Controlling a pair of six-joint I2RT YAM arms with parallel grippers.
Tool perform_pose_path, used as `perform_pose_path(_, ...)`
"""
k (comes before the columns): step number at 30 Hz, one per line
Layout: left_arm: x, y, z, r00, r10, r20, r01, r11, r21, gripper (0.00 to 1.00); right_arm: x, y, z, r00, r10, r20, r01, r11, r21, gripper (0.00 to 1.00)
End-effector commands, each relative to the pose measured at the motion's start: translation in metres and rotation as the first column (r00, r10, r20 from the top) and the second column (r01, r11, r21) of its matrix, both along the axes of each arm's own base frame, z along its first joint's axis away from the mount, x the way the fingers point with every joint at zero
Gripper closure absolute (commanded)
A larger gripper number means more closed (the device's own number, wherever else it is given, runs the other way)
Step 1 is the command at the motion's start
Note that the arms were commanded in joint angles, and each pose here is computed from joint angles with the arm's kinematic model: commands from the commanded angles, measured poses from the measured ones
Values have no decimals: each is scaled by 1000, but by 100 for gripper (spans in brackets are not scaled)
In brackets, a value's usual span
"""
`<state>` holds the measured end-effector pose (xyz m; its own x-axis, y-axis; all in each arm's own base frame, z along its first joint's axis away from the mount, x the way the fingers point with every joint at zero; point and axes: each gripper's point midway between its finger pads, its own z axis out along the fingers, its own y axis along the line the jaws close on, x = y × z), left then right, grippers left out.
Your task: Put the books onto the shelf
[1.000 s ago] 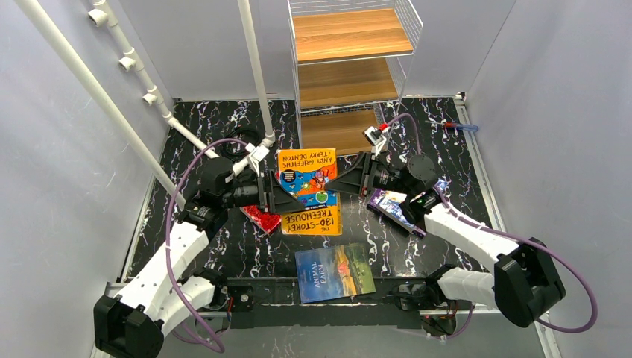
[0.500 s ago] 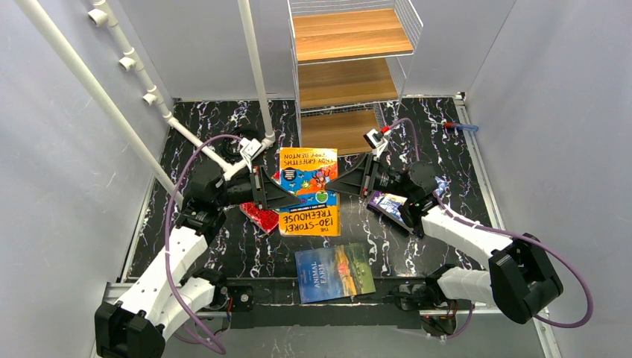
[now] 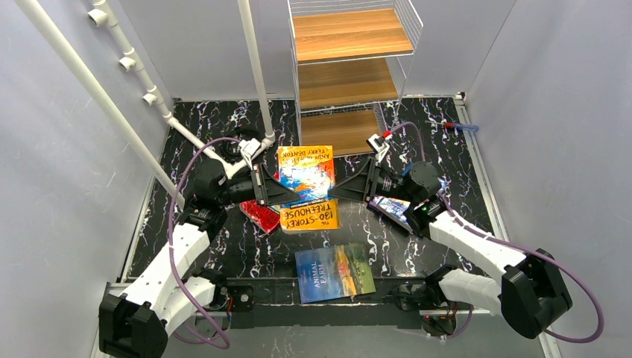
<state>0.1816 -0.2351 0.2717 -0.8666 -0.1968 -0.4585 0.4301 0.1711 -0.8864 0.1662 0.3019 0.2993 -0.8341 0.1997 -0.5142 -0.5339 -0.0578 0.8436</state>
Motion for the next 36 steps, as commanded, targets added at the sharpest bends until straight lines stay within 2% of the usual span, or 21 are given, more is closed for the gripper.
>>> perform_pose_path(1,-2,0,23,996,-27,79,30,999,-30,100,-1,1,8,996,5,89,1,998,-67,11)
perform_pose_path(3,-2,0,23,997,-25,80,28,999,-30,100,3,3,7,997,-1,81,7,997,-72,14)
perform_pose_path(7,-4,1,27,995,-17,95,21,999,-34,100,16,9,2,997,-44,57,50,994,-100,32)
perform_pose_path(9,-3,2,29,994,-3,106,7,999,-37,97,18,10,2,997,-59,50,63,994,-87,46)
perform_pose_path(10,-4,2,29,994,-1,106,5,999,-38,91,19,10,2,997,-62,49,66,994,-85,56)
perform_pose_path(11,-4,2,30,994,-4,106,8,999,-38,75,19,11,2,997,-60,50,64,994,-85,71)
perform_pose_path(12,-4,2,30,994,-13,104,17,999,-36,49,18,10,3,997,-60,52,64,994,-84,84)
perform_pose_path(13,-4,2,29,995,-20,98,24,999,-33,28,18,10,3,997,-61,54,65,995,-80,95)
perform_pose_path(14,-4,2,28,996,-23,90,26,999,-32,6,16,9,6,997,-58,59,62,996,-69,99)
perform_pose_path(16,-2,4,25,997,-14,74,17,999,-31,2,9,6,19,995,-45,84,45,999,5,99)
perform_pose_path(22,-3,7,23,998,-14,60,16,999,-32,2,-15,-4,42,990,19,137,-43,984,175,99)
perform_pose_path(25,-6,8,26,997,-15,69,17,999,-38,5,-16,-5,43,989,23,147,-51,979,196,99)
perform_pose_path(30,-13,10,34,995,-13,98,18,999,-50,37,-11,-5,38,988,-11,151,-20,979,204,99)
perform_pose_path(36,-14,11,46,991,-2,135,11,998,-62,89,-4,1,26,990,-11,138,-11,987,158,99)
